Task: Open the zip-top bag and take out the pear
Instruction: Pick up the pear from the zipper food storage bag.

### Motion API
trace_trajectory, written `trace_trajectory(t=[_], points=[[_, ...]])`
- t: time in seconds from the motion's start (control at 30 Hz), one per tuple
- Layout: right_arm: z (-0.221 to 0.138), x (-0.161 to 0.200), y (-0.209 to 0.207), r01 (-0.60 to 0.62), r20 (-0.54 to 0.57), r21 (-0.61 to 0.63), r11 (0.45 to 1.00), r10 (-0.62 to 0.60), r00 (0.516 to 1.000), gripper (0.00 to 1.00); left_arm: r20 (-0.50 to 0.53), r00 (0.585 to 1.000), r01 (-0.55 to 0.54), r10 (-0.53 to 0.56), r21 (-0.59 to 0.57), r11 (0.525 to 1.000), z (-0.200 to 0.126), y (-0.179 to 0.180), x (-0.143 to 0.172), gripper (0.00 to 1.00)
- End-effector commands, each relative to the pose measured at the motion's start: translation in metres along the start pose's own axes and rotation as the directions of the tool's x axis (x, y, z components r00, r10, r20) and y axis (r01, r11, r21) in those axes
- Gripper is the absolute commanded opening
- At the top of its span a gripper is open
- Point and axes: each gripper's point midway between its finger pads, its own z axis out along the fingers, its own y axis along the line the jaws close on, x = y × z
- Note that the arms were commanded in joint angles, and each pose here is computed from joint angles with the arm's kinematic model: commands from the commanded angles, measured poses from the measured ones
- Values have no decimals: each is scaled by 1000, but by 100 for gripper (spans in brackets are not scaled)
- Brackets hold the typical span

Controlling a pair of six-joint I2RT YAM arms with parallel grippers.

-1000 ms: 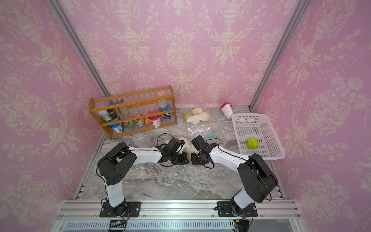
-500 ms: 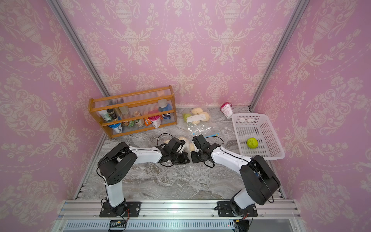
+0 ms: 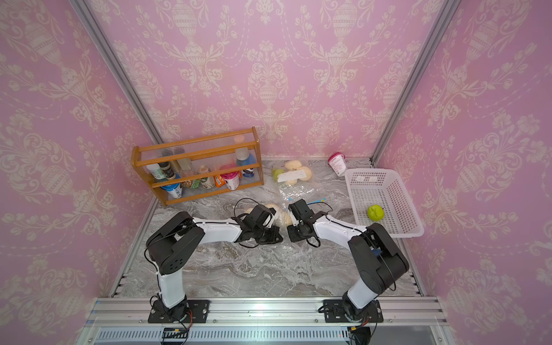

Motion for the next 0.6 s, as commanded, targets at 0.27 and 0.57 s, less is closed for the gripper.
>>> trace_trajectory(t=[0.27,0.57], points=[[-40,-26,-4,82,35,64,995,-85,996,38,-94,992,72,-87,-153,986,8,49,37,0],[-20,-17,-7,124,-50,43,991,-121,991,27,-104,991,64,-82,-166,984,8,50,37,0]])
